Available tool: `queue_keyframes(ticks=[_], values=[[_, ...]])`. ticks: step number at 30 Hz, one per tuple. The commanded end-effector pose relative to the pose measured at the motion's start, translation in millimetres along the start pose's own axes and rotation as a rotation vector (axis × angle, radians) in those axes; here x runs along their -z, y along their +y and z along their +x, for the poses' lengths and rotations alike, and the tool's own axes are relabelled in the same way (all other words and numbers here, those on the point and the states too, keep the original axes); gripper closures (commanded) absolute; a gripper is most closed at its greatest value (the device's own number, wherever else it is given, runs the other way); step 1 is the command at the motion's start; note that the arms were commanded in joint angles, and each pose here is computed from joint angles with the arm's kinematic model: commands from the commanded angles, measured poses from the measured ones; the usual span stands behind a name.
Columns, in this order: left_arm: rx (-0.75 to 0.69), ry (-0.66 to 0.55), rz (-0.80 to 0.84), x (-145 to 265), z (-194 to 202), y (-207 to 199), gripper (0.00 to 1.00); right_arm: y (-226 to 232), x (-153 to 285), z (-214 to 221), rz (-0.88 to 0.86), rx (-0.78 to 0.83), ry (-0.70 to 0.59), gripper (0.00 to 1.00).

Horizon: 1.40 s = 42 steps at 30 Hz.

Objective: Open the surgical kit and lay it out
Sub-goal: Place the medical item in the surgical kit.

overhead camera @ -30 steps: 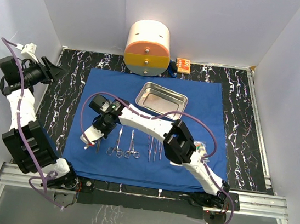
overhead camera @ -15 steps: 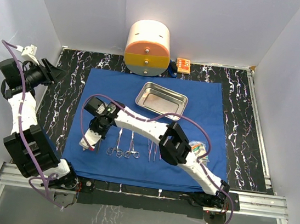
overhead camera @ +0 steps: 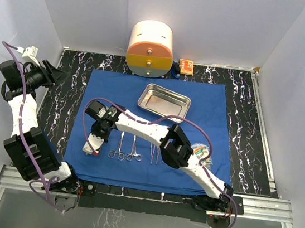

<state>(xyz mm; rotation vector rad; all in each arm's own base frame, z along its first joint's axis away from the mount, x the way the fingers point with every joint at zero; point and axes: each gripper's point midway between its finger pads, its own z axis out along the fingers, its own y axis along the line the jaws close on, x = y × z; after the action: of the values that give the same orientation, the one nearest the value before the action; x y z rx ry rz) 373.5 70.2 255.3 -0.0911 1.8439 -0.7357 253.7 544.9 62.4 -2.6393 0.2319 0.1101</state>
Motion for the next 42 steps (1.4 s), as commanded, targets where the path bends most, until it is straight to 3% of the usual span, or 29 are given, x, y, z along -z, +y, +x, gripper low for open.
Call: queue_keyframes(ticks=[1,42], values=[[-0.045,-0.016,0.034,7,-5,-16,0.54,-24,10,-2,0.054,0.140,0.004,1.00],[-0.024,-0.025,0.028,11,0,-9,0.56,-11,-2,12,0.060,0.287,-0.109,1.00]])
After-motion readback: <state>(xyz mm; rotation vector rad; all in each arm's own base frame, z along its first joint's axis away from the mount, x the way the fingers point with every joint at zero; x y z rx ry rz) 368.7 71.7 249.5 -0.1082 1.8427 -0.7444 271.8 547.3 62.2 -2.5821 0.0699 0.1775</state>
